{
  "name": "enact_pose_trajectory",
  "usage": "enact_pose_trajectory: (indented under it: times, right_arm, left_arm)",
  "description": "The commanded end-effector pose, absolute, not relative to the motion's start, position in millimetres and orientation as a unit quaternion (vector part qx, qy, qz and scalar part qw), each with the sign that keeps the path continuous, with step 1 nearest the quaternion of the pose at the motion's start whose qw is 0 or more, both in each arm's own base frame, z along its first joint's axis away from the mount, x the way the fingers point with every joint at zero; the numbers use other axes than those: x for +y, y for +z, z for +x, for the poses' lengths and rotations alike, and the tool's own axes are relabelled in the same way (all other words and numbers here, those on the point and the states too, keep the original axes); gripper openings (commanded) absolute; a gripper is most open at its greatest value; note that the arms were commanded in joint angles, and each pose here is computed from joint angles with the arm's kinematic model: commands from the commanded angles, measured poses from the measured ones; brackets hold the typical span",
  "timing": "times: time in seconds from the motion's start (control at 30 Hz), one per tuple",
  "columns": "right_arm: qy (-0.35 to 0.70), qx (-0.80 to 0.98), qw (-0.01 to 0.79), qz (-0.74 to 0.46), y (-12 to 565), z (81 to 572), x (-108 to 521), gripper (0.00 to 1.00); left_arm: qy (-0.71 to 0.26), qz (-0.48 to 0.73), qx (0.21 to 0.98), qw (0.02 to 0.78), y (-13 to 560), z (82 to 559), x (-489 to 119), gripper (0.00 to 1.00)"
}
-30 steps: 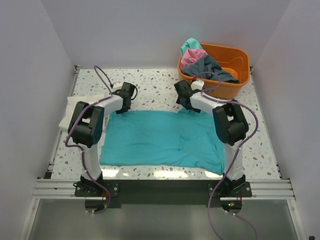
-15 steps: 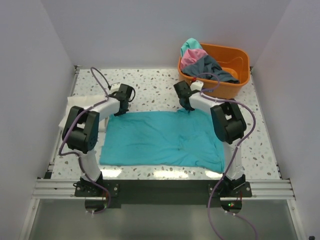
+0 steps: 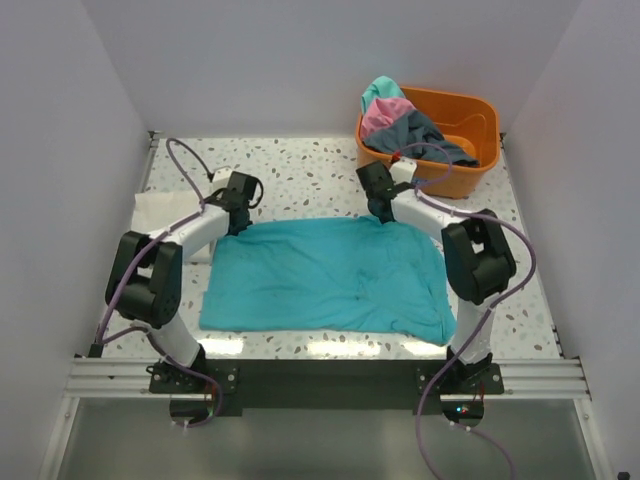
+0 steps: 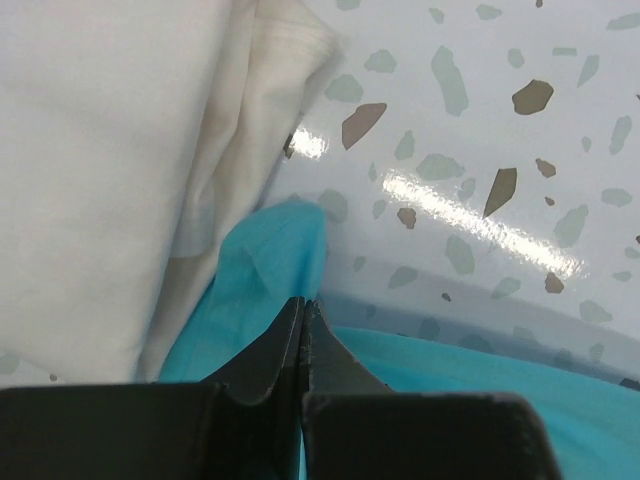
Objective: Fold and stack the t-shirts
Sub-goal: Fold the tshirt
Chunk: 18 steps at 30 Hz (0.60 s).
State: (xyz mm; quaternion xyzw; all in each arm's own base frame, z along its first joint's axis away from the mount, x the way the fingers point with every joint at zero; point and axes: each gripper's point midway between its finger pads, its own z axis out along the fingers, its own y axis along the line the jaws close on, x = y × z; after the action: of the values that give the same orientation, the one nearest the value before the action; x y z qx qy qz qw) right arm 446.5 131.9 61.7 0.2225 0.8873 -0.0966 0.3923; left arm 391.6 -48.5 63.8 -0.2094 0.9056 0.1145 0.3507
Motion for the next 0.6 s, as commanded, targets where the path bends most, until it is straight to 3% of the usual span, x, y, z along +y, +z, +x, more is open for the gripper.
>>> enact_pose_trajectory:
  times: [0.0,0.57]
  right_arm:
    - [-0.094,0.869,0.43,0.227,93.6,441.6,125.9,0.01]
    - [-0.128,0.875,0.414,0.217,103.5,323.0,106.4,0.0]
  left_arm:
    - [0.094,-0.219,0.894,0.38,79.7,397.9,-47.5,0.0]
    - [0.049,-0.235,0.896,0.372,70.3,330.6,-42.8,0.0]
